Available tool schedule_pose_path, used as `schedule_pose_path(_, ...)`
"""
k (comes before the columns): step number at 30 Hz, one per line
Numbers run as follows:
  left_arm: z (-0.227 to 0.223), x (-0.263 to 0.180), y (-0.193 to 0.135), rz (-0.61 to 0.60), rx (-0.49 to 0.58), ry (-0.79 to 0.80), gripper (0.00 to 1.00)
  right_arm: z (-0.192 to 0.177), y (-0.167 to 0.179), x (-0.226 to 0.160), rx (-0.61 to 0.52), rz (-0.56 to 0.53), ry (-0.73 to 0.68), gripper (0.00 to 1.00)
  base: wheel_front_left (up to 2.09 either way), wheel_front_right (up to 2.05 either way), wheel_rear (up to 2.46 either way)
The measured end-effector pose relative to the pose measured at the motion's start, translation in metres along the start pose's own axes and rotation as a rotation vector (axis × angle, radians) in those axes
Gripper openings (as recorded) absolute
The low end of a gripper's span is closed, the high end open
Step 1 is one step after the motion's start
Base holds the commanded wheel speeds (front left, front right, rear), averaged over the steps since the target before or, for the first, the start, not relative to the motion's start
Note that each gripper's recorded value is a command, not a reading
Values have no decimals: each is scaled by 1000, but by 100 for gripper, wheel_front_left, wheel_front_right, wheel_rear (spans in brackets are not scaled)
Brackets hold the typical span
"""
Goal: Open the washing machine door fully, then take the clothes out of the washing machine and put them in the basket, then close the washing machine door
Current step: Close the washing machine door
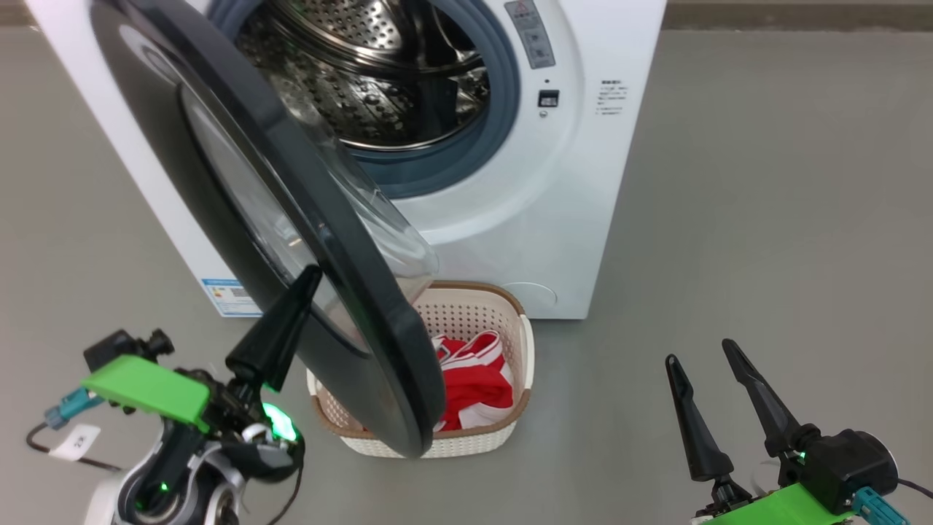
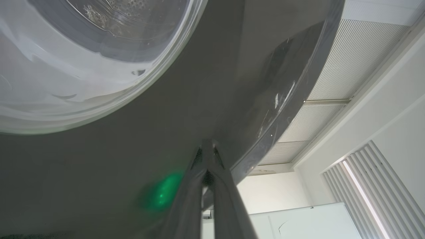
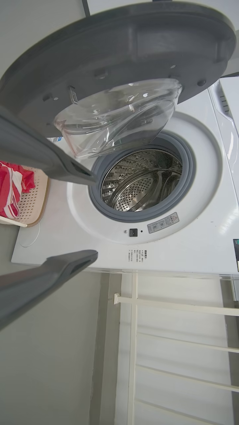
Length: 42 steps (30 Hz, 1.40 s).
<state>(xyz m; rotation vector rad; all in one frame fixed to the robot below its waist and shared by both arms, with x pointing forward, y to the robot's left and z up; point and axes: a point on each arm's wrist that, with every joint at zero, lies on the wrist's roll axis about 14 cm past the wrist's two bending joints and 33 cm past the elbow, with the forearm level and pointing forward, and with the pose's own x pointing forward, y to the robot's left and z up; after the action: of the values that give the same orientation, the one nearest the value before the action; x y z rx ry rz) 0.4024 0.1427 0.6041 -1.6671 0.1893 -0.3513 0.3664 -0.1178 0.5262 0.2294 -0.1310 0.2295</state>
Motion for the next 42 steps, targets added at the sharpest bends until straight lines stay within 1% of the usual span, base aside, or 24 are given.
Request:
schedule_pose_path(15, -20, 59, 1, -52, -5, 44, 0, -2, -29, -8, -11, -94, 11, 100, 0, 0, 0)
schedule_pose_path(25, -23, 93, 10, -49, -11, 46, 0, -5, -44, -6, -11, -137, 16, 100, 0, 0, 0)
schedule_pose_path(31, -28, 115, 10, -60, -12, 65, 0, -12, -51, -6, -12, -156, 38, 100, 0, 0, 0)
schedule_pose_path(37, -26, 134, 11, -70, -11, 57, 0, -14, -55, 1, -15, -162, 39, 100, 0, 0, 0)
schedule_pose_path(42, -16, 156, 22, -56, -3, 12, 0, -21, -63, 3, -18, -180, 60, 100, 0, 0, 0)
